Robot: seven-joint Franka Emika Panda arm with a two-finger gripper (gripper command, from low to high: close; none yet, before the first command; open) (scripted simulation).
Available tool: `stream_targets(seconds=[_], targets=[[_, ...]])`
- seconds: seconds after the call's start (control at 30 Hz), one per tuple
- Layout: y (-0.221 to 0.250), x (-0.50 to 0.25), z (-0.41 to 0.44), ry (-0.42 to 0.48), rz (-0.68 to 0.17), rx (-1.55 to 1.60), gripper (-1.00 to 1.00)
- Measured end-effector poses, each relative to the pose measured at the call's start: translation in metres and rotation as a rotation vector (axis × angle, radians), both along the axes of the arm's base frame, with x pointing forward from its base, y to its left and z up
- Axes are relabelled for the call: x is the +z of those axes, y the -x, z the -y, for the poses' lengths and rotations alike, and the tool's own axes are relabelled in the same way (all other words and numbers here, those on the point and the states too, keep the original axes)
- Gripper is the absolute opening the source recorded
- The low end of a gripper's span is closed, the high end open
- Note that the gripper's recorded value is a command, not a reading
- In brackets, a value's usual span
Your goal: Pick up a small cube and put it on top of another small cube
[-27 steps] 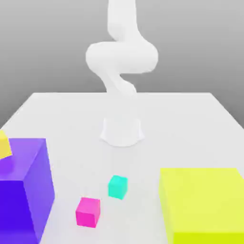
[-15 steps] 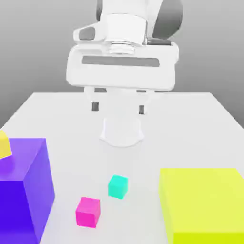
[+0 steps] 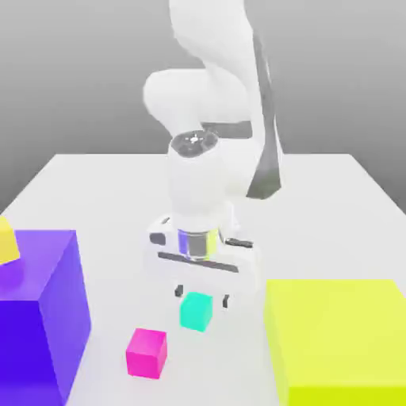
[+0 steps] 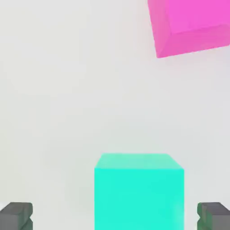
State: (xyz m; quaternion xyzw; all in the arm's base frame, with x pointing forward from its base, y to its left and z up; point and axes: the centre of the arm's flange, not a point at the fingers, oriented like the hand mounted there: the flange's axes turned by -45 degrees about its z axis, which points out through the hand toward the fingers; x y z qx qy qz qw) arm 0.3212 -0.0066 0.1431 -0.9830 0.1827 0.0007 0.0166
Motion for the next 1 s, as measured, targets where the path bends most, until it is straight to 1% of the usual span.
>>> stream_targets(seconds=[0.07, 0.1, 0.33, 0.53, 0.73, 0.8, 1.0], targets=[[0.001, -0.011, 0.002, 0.014, -0.003, 0.0, 0.0], [0.002, -0.017, 0.004, 0.023, -0.004, 0.001, -1.0], [0.002, -0.018, 0.004, 0.024, -0.004, 0.001, -1.0], [-0.001, 0.012, -0.001, -0.007, 0.003, 0.0, -1.0], [0.001, 0.042, 0.004, 0.019, -0.001, -0.001, -1.0], [-0.007, 0.05, 0.011, 0.025, -0.004, -0.051, -1.0], [-0.058, 0.077, 0.046, 0.02, -0.009, -0.336, -1.0]])
